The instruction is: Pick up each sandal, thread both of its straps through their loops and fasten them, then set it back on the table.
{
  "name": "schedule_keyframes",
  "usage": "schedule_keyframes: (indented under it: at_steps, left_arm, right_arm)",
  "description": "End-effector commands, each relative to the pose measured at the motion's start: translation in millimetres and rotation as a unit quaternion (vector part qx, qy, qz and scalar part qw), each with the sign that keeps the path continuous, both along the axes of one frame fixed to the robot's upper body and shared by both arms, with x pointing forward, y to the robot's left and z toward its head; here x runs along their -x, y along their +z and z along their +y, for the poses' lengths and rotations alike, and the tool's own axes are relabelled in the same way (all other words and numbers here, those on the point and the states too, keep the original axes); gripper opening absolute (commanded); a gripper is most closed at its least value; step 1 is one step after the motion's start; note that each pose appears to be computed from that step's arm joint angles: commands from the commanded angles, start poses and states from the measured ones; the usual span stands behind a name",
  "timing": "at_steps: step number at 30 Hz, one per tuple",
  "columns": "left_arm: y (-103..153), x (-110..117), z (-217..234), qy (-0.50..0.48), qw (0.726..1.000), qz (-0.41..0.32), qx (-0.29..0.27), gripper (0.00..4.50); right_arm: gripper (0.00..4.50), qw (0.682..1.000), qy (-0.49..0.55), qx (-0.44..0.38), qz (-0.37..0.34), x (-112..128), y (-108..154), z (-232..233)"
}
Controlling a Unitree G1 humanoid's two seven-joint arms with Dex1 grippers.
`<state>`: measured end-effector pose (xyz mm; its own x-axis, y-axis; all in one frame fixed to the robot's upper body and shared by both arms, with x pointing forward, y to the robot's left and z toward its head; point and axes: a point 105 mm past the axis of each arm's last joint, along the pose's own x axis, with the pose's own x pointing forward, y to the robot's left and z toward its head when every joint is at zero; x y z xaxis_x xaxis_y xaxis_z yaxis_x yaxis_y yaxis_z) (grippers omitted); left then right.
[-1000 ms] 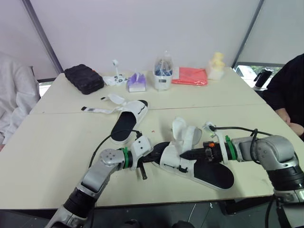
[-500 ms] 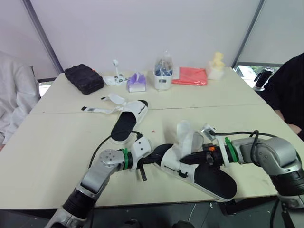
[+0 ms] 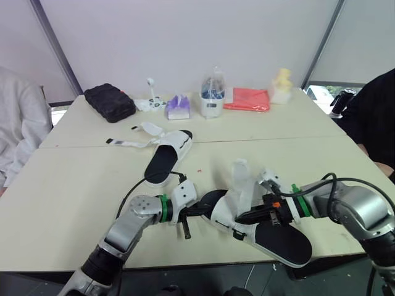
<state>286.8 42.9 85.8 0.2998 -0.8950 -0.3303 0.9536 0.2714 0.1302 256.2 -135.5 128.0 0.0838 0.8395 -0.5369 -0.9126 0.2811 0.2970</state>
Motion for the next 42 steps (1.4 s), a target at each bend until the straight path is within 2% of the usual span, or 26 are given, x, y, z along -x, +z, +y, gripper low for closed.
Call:
schedule_keyframes:
  at_steps: [1, 4, 12, 14, 18, 22, 25, 31, 36, 42]
  left_arm:
    - [-18.8, 8.9, 8.8, 0.003, 0.999, 0.042, -0.026, 0.0]
    - [-21.1, 12.6, 11.0, 0.004, 0.998, 0.053, -0.029, 0.0]
    - [-23.0, 26.2, 6.3, -0.026, 0.996, 0.088, -0.023, 0.0]
    - [-23.1, 31.8, 1.9, -0.056, 0.993, 0.098, -0.024, 0.0]
    - [-19.5, 36.1, -5.7, -0.102, 0.988, 0.11, -0.023, 0.0]
    - [-14.6, 38.0, -14.5, -0.134, 0.984, 0.118, -0.011, 0.0]
    - [-15.8, 36.6, -21.1, -0.144, 0.983, 0.117, -0.01, 0.0]
    - [-14.9, 32.7, -24.2, -0.145, 0.983, 0.114, -0.005, 0.0]
    - [-11.0, 30.8, -21.5, -0.138, 0.984, 0.117, 0.006, 0.0]
    - [12.3, 34.9, 1.1, -0.112, 0.984, 0.131, 0.043, 0.0]
  right_arm:
    - [1.39, 1.0, 0.013, 0.001, 0.015, 4.7, -4.1, 1.5]
    - [2.84, 1.0, 0.001, 0.0, 0.003, -0.3, 3.6, -3.7]
    - [2.84, 0.991, -0.114, -0.025, -0.063, -33.7, 49.3, -51.2]
    - [2.84, 0.988, -0.137, -0.006, -0.072, -32.6, 54.8, -69.7]
    - [2.84, 0.989, -0.13, 0.043, -0.049, -8.3, 45.5, -88.0]
    - [2.84, 0.995, -0.099, 0.002, 0.022, 29.0, 41.1, -71.3]
    - [2.84, 0.993, -0.104, -0.018, 0.053, 43.8, 28.2, -56.7]
    - [2.84, 0.987, -0.133, -0.032, 0.08, 50.5, 6.3, -44.8]
    - [2.84, 0.982, -0.151, -0.06, 0.099, 46.7, 2.4, -39.6]
    - [2.84, 0.979, -0.15, -0.076, 0.112, 47.1, -0.1, -29.5]
